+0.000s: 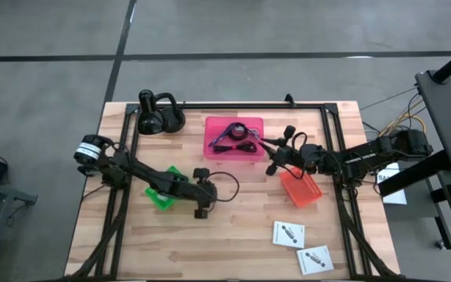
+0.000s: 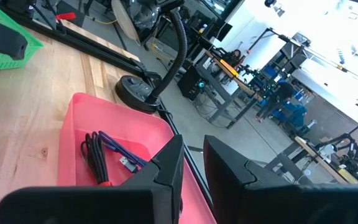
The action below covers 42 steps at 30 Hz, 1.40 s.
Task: Pick and place items into bin
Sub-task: Put the black charger adapter into the green bin
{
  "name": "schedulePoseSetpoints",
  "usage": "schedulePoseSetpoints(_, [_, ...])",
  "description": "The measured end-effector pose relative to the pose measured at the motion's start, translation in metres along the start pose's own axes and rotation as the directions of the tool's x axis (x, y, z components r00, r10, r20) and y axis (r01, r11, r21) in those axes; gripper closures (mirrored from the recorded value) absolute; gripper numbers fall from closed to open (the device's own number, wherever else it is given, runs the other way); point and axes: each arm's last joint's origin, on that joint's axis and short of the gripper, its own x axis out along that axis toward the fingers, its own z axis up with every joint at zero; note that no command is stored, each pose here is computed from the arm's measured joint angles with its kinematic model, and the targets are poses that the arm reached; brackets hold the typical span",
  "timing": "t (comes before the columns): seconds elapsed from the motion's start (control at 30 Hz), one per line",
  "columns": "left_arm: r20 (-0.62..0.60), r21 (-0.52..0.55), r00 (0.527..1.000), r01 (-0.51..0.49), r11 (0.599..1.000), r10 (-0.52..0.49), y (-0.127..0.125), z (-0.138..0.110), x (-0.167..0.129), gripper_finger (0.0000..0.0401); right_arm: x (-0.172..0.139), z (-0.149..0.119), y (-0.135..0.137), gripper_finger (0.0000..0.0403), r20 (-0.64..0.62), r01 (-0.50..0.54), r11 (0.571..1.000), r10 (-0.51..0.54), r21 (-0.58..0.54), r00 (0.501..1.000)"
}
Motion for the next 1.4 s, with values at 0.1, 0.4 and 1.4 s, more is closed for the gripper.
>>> schedulePoseSetpoints(0.1, [0.030,-0.009,1.000,0.003,1.000,-0.003,0.000,0.008,-0.005,0.0268,0.000,0.000,0.000,0.0351,0.000,0.000,1.000,0.000,0.000,1.000])
schedulePoseSetpoints(0.4, [0.046,-0.096,0.999,0.001,0.995,0.003,0.002,0.023,-0.016,0.0268,0.000,0.000,0.000,0.0351,-0.001,0.000,1.000,0.000,0.000,1.000])
schedulePoseSetpoints(1.4, [-0.306,-0.415,0.936,-0.294,0.861,0.172,0.021,0.021,-0.072,0.0268,0.000,0.000,0.000,0.0351,0.000,0.000,1.000,0.000,0.000,1.000])
